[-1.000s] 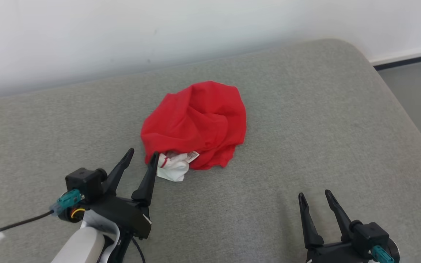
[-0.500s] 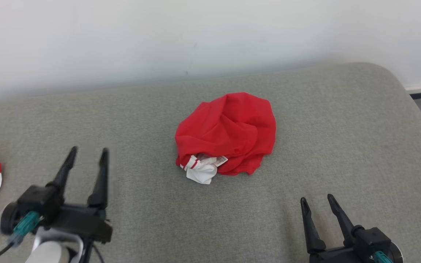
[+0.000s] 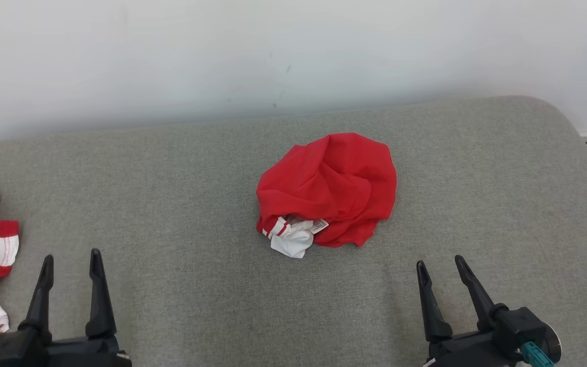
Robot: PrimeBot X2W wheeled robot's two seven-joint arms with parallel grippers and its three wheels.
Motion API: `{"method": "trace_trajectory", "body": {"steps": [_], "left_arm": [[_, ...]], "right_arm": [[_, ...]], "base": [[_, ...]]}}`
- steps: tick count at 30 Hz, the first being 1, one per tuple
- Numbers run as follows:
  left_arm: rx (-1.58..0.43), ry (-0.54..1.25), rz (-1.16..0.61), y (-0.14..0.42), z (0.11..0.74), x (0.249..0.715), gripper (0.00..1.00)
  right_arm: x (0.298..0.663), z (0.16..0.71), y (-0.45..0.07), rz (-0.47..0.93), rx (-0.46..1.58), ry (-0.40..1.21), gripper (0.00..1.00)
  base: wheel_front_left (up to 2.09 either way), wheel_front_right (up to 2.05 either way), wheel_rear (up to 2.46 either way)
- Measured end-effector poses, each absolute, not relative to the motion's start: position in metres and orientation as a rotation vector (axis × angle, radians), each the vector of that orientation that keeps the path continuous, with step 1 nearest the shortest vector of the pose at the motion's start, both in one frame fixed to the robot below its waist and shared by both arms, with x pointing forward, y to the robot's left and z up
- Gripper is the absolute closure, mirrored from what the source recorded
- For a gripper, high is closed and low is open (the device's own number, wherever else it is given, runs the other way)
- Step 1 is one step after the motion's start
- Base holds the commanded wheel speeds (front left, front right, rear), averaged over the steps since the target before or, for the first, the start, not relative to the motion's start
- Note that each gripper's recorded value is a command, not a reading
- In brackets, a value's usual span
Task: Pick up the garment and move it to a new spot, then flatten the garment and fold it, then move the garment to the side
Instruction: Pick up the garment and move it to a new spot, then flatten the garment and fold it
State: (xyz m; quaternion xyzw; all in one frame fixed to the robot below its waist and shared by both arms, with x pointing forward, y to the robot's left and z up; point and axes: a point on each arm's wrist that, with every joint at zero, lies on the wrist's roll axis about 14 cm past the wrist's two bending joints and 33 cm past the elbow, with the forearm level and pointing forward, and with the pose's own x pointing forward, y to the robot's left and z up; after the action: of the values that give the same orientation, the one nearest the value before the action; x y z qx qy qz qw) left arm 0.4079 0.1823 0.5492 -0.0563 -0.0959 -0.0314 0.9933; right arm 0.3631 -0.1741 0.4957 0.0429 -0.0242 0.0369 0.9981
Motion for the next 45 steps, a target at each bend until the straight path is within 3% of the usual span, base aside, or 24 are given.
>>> {"method": "trace_trajectory", "body": {"steps": [20, 45], "left_arm": [[-0.095, -0.083, -0.035, 0.193, 0.506, 0.361, 0.00], [-0.117, -0.050, -0.030, 0.190, 0.494, 0.351, 0.00]], "right_arm": [[0.359, 0.491, -0.167, 0.097, 0.077, -0.034, 0.00], [0.356, 0.481, -0.161, 0.113, 0.077, -0.003, 0.00]], "base": [[0.00, 0.00, 0.00], [0.00, 0.00, 0.00]]}}
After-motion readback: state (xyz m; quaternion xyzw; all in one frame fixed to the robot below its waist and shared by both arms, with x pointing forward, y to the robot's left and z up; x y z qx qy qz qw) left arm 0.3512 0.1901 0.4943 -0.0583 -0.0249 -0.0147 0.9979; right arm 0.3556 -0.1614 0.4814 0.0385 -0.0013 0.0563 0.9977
